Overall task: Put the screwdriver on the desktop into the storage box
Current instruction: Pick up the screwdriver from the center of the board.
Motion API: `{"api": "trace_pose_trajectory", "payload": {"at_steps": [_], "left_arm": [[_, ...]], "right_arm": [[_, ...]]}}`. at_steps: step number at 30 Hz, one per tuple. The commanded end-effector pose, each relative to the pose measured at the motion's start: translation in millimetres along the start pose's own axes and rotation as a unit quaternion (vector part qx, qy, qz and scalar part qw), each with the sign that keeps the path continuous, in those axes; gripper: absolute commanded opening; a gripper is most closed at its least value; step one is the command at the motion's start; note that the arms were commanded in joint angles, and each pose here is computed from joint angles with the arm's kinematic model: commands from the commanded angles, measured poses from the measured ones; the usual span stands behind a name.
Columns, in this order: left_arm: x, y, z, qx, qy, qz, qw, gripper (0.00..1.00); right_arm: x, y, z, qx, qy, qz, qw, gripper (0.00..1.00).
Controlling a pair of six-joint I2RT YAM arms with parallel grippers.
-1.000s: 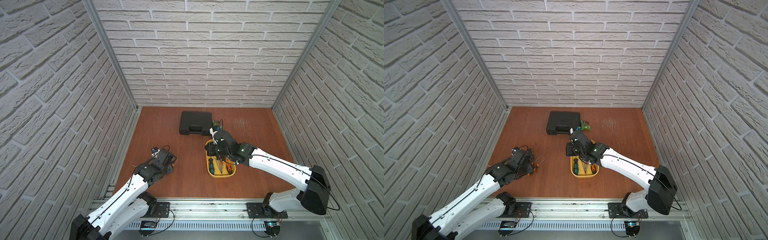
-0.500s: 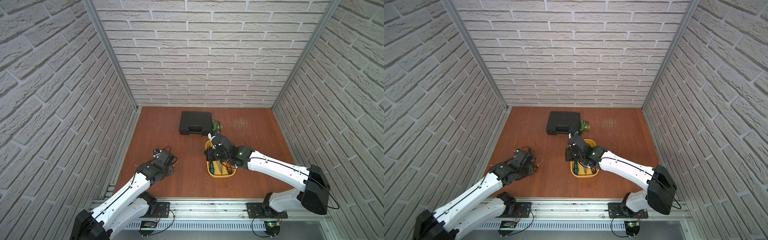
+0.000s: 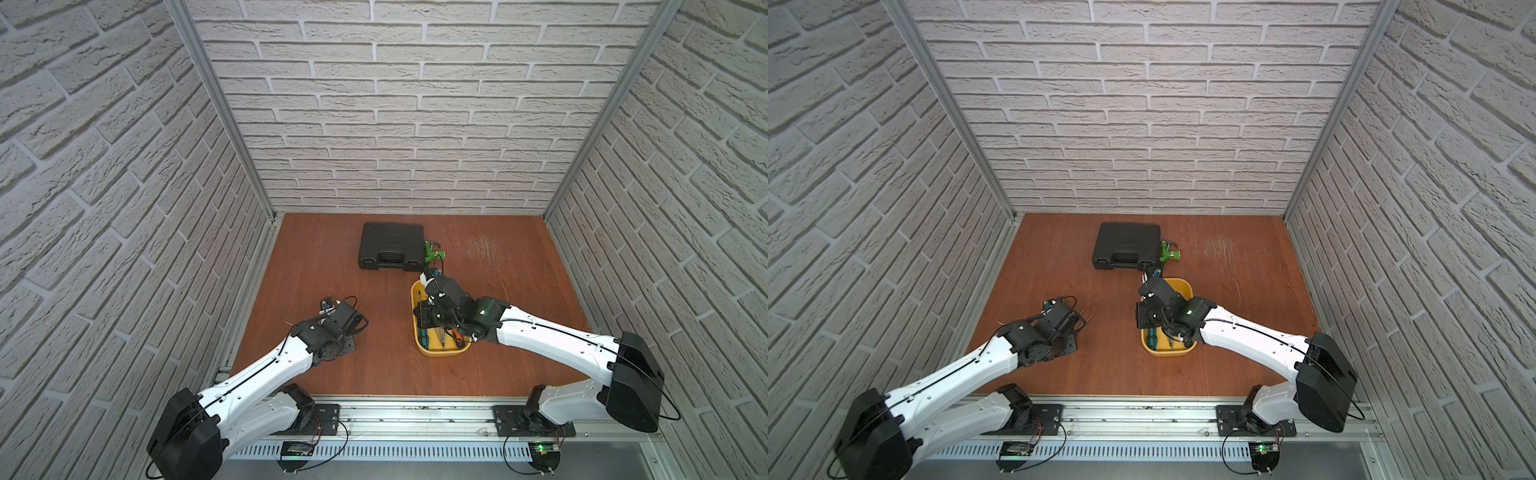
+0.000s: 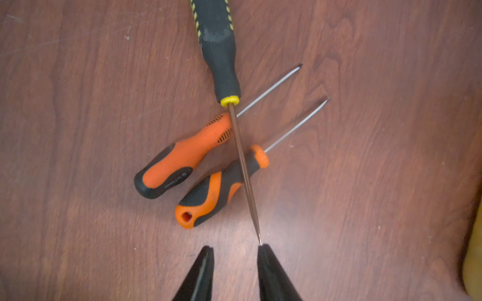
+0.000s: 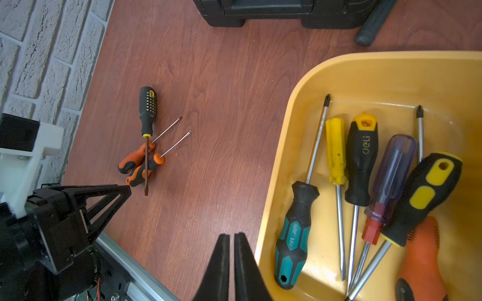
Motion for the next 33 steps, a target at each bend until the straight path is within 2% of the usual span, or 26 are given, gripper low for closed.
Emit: {"api": "trace_pose_trajectory", "payload": {"at_steps": [1,4,10,13,17,20,24,33], "left_arm": [[-5,-13,5,0.020,-0.007,-0.006,1.000,0.33],[-5,-10,3,0.023,-0.007,0.002,1.000,0.33],[-7,1,6,0.027,-0.025,0.010,0.999,0.48],[-8,0,7,0.030,-0.029,0.007,0.999,0.49],[-8,-9,10,0.033,-0.020,-0.005,0.999,0.46],[-2,-13,8,0.029,-0.010,-0.007,0.999,0.39],[8,-18,5,0.023,0.001,-0.008,1.000,0.39],[28,-22,14,0.013,0.002,0.024,1.000,0.31]], "right_arm": [[-5,4,17,0.006,-0.032,0.003,0.999,0.12],[-1,10,19,0.004,-0.018,0.012,1.000,0.12],[4,9,9,0.004,-0.005,0.018,1.000,0.11],[-3,8,8,0.001,-0.003,0.019,1.000,0.11],[-12,5,3,0.007,-0.011,0.020,1.000,0.12],[-16,-1,-2,0.012,-0.013,0.014,1.000,0.12],[-18,-2,-4,0.018,-0.016,0.015,1.000,0.12],[-15,-3,-6,0.012,-0.006,0.006,1.000,0.11]]}}
Point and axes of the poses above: each gripper's point midway between its finger pads, its own x axis out along the fingers, its own y axis along the line the jaws close on, z = x × y, the point moved 3 cm from there along -x, back along the fingers, and after that the axes turned 8 degrees about -x, right-handed, at the moved point
